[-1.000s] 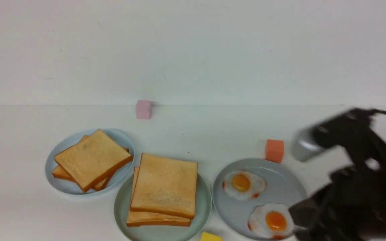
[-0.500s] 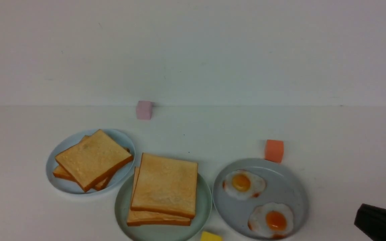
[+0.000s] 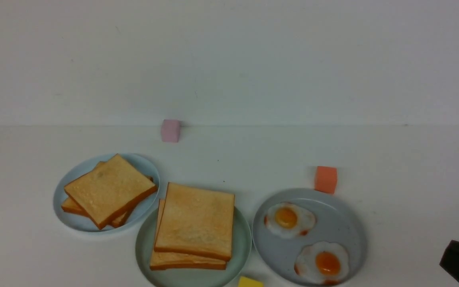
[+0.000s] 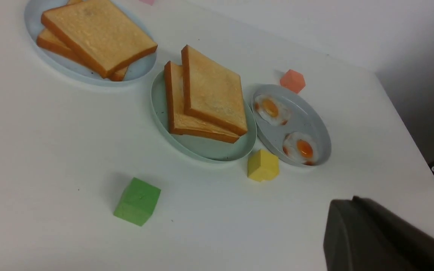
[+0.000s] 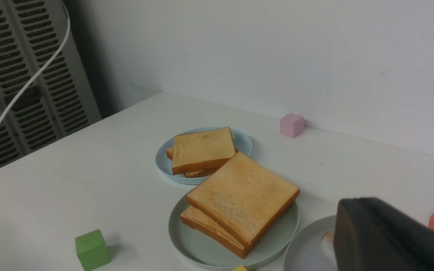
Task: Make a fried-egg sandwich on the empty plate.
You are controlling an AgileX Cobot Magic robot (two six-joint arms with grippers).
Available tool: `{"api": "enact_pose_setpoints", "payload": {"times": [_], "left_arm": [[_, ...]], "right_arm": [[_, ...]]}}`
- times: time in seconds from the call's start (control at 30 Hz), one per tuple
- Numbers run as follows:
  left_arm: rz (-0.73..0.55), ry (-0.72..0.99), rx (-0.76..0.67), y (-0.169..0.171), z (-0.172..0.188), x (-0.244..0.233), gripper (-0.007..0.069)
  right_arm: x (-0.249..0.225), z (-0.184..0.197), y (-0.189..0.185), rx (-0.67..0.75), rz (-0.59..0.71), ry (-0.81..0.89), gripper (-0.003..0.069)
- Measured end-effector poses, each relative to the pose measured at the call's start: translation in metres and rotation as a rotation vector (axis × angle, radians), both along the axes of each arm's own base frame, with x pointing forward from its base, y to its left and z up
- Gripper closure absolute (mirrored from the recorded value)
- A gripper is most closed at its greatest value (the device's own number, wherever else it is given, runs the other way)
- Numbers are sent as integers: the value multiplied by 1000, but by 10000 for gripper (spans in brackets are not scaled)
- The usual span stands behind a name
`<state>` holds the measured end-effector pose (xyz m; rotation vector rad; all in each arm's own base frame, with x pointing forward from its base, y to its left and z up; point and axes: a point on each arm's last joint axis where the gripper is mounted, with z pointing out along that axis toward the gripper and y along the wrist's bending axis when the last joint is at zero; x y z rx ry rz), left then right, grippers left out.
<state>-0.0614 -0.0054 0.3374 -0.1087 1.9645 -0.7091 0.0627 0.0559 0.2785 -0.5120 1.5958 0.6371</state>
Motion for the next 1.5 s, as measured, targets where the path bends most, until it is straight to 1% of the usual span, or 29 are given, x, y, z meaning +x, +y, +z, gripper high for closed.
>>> {"api": "enact_pose_setpoints", "payload": {"times": [0.13, 0.27, 0.3, 0.4, 0.47, 0.53, 0.57, 0.6, 0.7, 0.77, 0.8, 0.83, 0.93, 1.0, 1.07, 1.2, 1.5], "left_arm": [[1, 0, 1, 0, 0, 0, 638], [37, -17, 62, 4, -4, 6, 636], [94, -94, 120, 8, -5, 18, 635], [193, -262, 206, 12, -12, 45, 634], [229, -335, 250, 12, -23, 61, 631], [254, -363, 277, 9, -40, 76, 630], [271, -357, 286, 7, -50, 83, 631], [274, -355, 288, 7, -51, 84, 631], [317, -307, 334, 6, -83, 97, 627], [298, -257, 381, 4, -107, 104, 627], [292, -247, 392, 4, -111, 105, 627], [271, -213, 429, 3, -126, 107, 625], [239, -146, 479, 3, -152, 111, 624], [240, -109, 492, 3, -164, 111, 624], [257, -81, 497, 5, -170, 111, 623], [296, -73, 494, 6, -170, 111, 620], [301, -73, 494, 7, -170, 111, 613]], "right_arm": [[0, 0, 0, 0, 0, 0, 643], [0, 0, 0, 0, 0, 0, 642], [0, 0, 0, 0, 0, 0, 642], [0, 0, 0, 0, 0, 0, 638], [0, 0, 0, 0, 0, 0, 636], [0, 0, 0, 0, 0, 0, 634], [0, 0, 0, 0, 0, 0, 634], [0, 0, 0, 0, 0, 0, 634], [0, 0, 0, 0, 0, 0, 630], [0, 0, 0, 0, 0, 0, 627], [0, 0, 0, 0, 0, 0, 627], [0, 0, 0, 0, 0, 0, 624], [0, 0, 0, 0, 0, 0, 620], [0, 0, 0, 0, 0, 0, 616], [0, 0, 0, 0, 0, 0, 614], [0, 0, 0, -1, 0, 1, 614], [0, 0, 0, -1, 0, 1, 605]]}}
